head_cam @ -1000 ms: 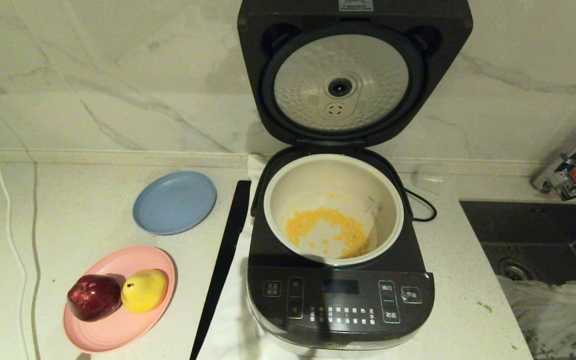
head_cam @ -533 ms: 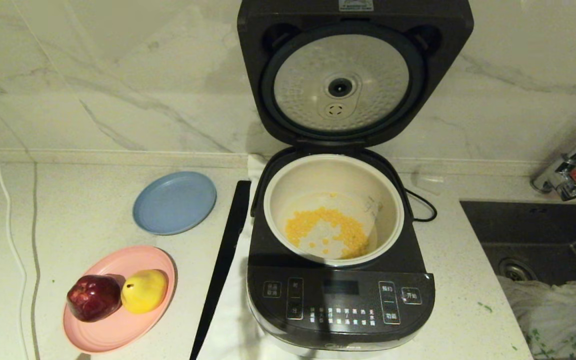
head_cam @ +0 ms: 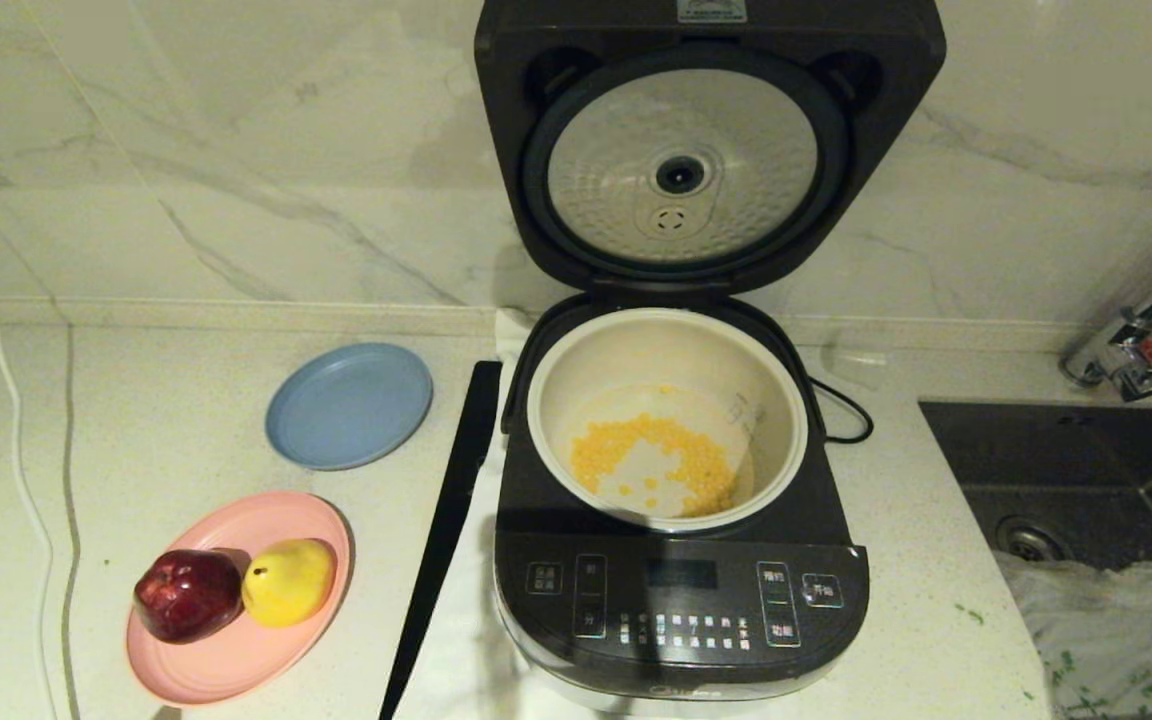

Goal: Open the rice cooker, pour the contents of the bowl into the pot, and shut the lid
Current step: Fill a bowl with water from the tap, then pour the water from the bowl into the rice cooker

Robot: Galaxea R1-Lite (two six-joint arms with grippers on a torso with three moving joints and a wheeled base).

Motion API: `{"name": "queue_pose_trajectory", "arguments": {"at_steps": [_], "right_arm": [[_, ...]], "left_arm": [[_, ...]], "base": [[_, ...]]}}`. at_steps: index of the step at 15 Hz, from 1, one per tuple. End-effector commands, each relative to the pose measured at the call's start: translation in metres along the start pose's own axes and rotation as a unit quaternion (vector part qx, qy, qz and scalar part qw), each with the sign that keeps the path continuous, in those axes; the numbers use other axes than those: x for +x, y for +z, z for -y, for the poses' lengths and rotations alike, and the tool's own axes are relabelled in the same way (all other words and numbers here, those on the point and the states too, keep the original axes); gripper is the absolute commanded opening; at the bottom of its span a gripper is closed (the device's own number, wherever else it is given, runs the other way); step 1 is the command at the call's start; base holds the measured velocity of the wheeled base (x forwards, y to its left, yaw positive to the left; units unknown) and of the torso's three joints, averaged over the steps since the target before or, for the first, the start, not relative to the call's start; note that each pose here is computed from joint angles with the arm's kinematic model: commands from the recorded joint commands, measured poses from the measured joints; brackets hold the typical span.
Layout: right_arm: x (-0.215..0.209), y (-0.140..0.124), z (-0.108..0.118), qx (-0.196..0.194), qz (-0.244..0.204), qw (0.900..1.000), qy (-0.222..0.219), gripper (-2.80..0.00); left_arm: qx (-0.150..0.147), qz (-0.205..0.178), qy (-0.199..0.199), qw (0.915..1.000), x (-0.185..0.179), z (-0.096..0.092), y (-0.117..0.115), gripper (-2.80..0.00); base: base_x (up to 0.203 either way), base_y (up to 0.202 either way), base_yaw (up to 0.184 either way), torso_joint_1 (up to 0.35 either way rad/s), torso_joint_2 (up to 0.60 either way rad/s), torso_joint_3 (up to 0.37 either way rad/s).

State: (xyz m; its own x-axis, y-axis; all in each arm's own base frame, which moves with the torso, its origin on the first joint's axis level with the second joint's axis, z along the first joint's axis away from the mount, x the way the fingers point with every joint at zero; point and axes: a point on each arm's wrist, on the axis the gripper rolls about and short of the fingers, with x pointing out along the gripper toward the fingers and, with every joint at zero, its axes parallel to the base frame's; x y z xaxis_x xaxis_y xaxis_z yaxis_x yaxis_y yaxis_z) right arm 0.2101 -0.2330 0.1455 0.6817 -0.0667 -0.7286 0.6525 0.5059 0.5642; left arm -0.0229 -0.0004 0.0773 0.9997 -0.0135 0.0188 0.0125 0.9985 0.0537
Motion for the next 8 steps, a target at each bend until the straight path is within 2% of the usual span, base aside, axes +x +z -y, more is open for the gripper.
{"name": "queue_pose_trajectory", "arguments": {"at_steps": [1, 4, 8], "right_arm": [[-0.040, -0.041, -0.045, -0.059, -0.005, 0.998, 0.036, -2.80], [-0.065, -0.096, -0.085, -0.122, -0.084, 0.987, 0.069, -2.80], [-0.085, -0.144, -0.112, -0.195, -0.158, 0.964, 0.090, -2.80]], "left_arm": [[0.000, -0.004, 0.000, 1.0000, 0.001, 0.000, -0.002, -2.80], [0.000, -0.005, 0.000, 1.0000, 0.001, 0.000, -0.002, -2.80], [0.000, -0.004, 0.000, 1.0000, 0.001, 0.000, -0.002, -2.80]], "base": [[0.000, 0.000, 0.000, 0.000, 0.00, 0.000], [0.000, 0.000, 0.000, 0.000, 0.00, 0.000], [0.000, 0.000, 0.000, 0.000, 0.00, 0.000]]}}
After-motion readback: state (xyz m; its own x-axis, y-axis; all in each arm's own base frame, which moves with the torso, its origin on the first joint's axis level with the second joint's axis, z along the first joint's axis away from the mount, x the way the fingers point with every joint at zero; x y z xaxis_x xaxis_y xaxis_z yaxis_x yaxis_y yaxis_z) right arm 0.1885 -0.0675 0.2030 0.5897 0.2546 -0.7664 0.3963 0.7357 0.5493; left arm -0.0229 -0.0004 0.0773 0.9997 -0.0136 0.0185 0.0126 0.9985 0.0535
